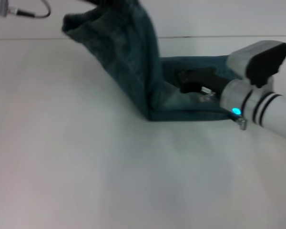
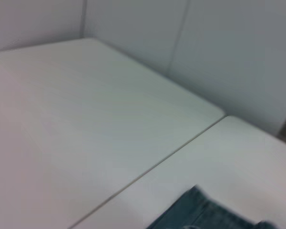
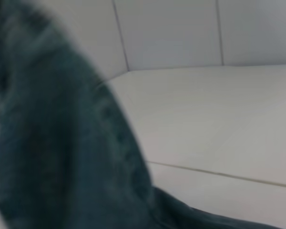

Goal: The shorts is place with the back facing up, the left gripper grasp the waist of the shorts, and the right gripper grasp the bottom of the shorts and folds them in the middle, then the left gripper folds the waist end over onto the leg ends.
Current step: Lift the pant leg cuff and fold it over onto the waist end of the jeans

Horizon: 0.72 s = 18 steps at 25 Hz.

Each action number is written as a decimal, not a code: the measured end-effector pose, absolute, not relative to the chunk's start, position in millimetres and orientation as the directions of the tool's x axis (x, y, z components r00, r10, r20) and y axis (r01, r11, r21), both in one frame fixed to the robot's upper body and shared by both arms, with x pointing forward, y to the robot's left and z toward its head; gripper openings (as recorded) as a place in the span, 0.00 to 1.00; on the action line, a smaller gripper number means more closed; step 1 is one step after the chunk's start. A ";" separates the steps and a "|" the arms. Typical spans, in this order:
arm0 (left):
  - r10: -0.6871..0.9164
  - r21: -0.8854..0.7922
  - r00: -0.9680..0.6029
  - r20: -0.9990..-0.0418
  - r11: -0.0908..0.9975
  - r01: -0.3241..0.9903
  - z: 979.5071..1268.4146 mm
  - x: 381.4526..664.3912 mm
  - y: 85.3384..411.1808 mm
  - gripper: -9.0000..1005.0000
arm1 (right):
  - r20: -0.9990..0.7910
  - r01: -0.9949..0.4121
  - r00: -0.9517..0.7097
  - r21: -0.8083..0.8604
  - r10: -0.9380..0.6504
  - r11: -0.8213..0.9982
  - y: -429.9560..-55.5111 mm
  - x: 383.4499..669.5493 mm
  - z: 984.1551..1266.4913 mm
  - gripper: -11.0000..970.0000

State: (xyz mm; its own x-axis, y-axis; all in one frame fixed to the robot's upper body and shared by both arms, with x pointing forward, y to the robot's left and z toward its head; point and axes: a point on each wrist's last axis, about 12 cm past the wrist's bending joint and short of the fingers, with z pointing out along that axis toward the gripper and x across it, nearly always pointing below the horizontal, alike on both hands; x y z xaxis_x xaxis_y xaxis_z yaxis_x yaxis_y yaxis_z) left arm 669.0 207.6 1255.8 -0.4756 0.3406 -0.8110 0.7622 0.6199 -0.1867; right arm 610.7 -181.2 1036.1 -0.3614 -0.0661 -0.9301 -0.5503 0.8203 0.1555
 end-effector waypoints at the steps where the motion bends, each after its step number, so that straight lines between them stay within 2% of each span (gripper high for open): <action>1: 0.344 -0.184 -0.463 -0.817 0.605 0.775 1261.9 670.1 202.4 0.10 | -0.931 -0.552 -0.358 0.153 -0.067 0.820 -175.0 611.0 1036.4 0.01; 7: 0.357 -0.161 -0.418 -0.835 0.567 0.808 1285.8 675.8 186.8 0.10 | -0.928 -0.609 -0.353 0.128 -0.123 0.783 -135.7 606.2 1037.9 0.01; 18: 0.363 -0.166 -0.419 -0.832 0.557 0.814 1284.8 673.6 188.0 0.10 | -0.919 -0.775 -0.331 0.136 -0.213 0.618 -73.5 585.8 1046.6 0.02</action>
State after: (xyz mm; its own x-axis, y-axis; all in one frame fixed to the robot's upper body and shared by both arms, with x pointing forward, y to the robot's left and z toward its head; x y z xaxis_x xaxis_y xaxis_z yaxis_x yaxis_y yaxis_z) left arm 673.6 188.0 1284.8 -0.4185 0.3634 -0.8323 0.8135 0.5575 -0.1657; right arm 585.8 -73.5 1046.6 -0.3310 -0.2133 -0.9192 -0.7747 0.6177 0.1356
